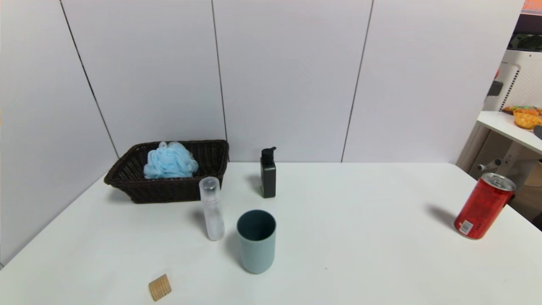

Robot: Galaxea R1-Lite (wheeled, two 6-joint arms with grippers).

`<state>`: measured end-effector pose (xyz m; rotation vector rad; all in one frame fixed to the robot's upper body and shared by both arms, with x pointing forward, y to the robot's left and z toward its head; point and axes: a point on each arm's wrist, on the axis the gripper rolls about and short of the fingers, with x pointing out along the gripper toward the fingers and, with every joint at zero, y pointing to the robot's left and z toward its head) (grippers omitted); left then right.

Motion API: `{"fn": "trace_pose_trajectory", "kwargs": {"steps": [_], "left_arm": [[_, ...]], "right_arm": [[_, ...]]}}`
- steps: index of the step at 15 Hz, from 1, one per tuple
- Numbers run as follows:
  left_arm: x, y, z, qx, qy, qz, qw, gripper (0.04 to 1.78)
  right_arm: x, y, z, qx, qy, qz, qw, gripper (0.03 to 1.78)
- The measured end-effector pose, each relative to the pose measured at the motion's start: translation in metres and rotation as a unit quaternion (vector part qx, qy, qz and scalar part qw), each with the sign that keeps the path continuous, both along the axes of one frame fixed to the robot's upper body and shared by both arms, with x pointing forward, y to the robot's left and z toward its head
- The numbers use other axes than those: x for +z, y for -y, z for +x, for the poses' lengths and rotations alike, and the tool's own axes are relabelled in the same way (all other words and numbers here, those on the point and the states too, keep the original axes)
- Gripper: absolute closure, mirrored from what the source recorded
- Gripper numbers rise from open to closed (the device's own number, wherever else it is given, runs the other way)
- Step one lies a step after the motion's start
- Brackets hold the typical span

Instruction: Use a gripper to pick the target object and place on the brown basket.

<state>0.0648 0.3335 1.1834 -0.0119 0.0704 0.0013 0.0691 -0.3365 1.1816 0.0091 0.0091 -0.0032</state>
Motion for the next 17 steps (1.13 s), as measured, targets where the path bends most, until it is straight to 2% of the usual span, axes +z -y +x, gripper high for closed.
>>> {"fn": "trace_pose_trajectory", "kwargs": {"steps": [17], "left_arm": [[0.0000,0.0000,0.0000,0.000,0.000,0.000,1.000,0.13]], "right_arm": [[0.0000,0.0000,0.0000,-0.001,0.000,0.000,1.0000,0.11]]}}
